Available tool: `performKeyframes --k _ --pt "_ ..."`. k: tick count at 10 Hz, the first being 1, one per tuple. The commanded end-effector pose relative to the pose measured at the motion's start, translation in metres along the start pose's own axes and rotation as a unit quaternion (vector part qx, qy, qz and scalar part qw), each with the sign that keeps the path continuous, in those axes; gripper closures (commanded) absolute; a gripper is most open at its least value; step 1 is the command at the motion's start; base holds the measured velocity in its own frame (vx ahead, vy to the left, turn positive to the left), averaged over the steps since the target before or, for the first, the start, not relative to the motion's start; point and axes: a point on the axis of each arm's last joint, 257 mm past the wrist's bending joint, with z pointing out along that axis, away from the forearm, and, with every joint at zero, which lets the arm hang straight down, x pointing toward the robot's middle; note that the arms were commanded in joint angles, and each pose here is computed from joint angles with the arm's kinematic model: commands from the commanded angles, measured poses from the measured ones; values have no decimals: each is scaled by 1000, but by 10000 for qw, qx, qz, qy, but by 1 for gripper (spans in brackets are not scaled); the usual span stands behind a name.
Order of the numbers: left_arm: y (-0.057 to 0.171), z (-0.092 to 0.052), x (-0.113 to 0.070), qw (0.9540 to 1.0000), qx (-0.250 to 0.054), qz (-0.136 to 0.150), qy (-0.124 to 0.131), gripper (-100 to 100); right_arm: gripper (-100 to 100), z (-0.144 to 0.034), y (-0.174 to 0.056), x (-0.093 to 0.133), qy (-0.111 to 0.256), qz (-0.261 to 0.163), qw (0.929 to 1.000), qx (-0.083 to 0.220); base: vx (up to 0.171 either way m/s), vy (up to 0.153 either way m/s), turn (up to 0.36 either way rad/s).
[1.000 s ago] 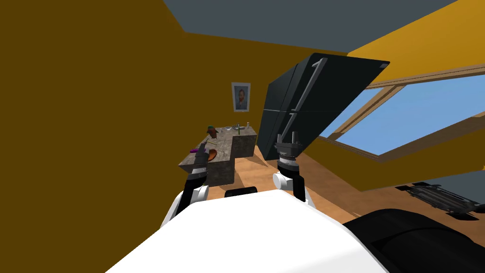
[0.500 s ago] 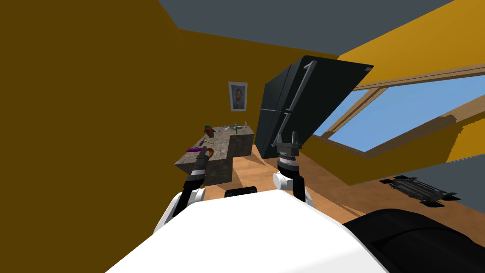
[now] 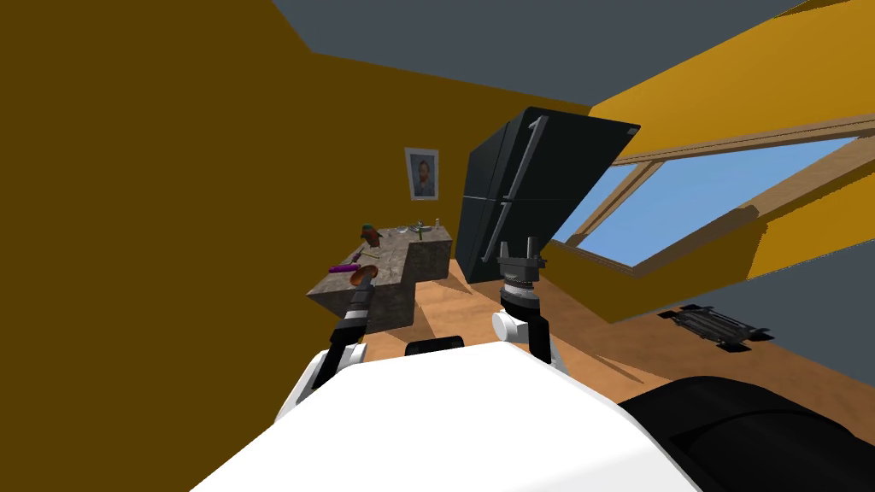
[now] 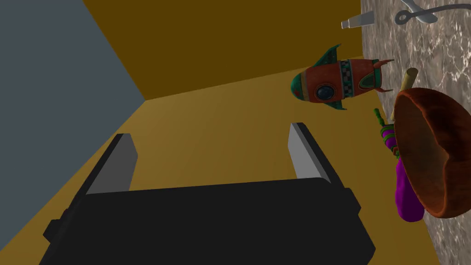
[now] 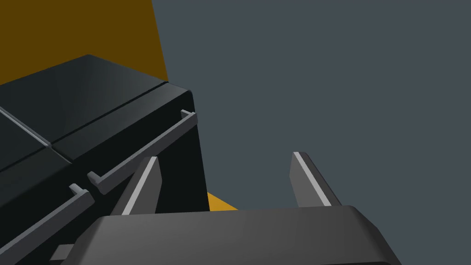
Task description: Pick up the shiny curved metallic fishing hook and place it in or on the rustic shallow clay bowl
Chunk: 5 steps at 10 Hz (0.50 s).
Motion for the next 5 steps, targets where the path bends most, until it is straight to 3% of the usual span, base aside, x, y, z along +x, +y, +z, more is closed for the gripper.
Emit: performKeyframes --k 1,5 --pt "18 -2 -4 9998 -179 28 -8 -100 0 0 0 0 0 0 10000 0 -102 -101 -48" --pt "60 -11 -14 9981 -589 188 -32 -100 0 0 0 0 0 0 10000 0 -87 -88 -42"
